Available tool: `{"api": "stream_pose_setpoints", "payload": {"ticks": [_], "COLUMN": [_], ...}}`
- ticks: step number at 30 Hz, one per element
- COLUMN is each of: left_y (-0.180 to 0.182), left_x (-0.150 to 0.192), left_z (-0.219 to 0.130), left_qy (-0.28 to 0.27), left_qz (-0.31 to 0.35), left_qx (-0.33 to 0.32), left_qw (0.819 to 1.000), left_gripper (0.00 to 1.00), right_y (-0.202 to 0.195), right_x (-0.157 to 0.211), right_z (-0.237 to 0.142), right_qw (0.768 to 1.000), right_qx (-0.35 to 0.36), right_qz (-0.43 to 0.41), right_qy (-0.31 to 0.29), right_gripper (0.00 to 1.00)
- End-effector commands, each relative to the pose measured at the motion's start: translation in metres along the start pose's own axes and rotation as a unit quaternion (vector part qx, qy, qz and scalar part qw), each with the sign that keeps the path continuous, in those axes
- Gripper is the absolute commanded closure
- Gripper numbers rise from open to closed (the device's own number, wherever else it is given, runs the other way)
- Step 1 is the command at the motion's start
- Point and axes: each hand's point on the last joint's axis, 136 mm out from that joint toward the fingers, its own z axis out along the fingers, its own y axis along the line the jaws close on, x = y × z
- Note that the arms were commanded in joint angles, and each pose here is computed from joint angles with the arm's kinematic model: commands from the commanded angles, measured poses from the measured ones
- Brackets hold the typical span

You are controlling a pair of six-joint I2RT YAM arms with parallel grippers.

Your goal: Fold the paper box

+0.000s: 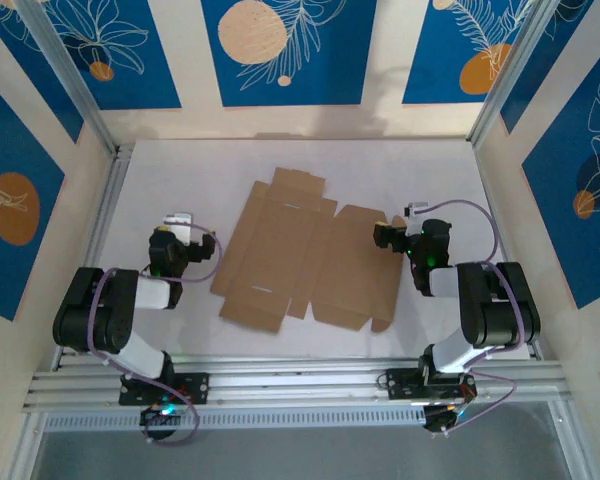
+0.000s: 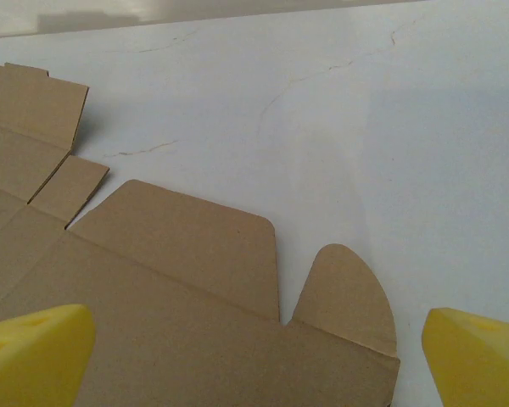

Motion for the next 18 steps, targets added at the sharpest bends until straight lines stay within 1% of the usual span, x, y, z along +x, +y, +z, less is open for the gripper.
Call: {"api": "stream_pose_setpoints", "payload": {"ticks": [1, 14, 18], "left_y": [-0.0044, -0.004, -0.0042], "left_x": [-0.0101, -0.01, -0.0097], "left_z": [0.002, 0.0027, 0.0025], "left_qy": [-0.015, -0.013, -0.013], "left_qz": [0.011, 0.01, 0.01], "left_qx": [0.014, 0.014, 0.014], "left_qw": [1.0, 1.0, 1.0], "left_gripper": [0.0, 0.0, 0.0], "right_y": [-0.001, -0.0009, -0.0012], "right_x": [-0.0107, -0.0106, -0.0109], "right_z": [-0.0023, -0.0022, -0.0026], "right_qw": [1.0, 1.0, 1.0], "right_qx": [0.005, 0.005, -0.006], "right_qz": [-0.013, -0.013, -0.005], "right_qy": [-0.019, -0.018, -0.017], "right_gripper": [0.01, 0.01, 0.01]}}
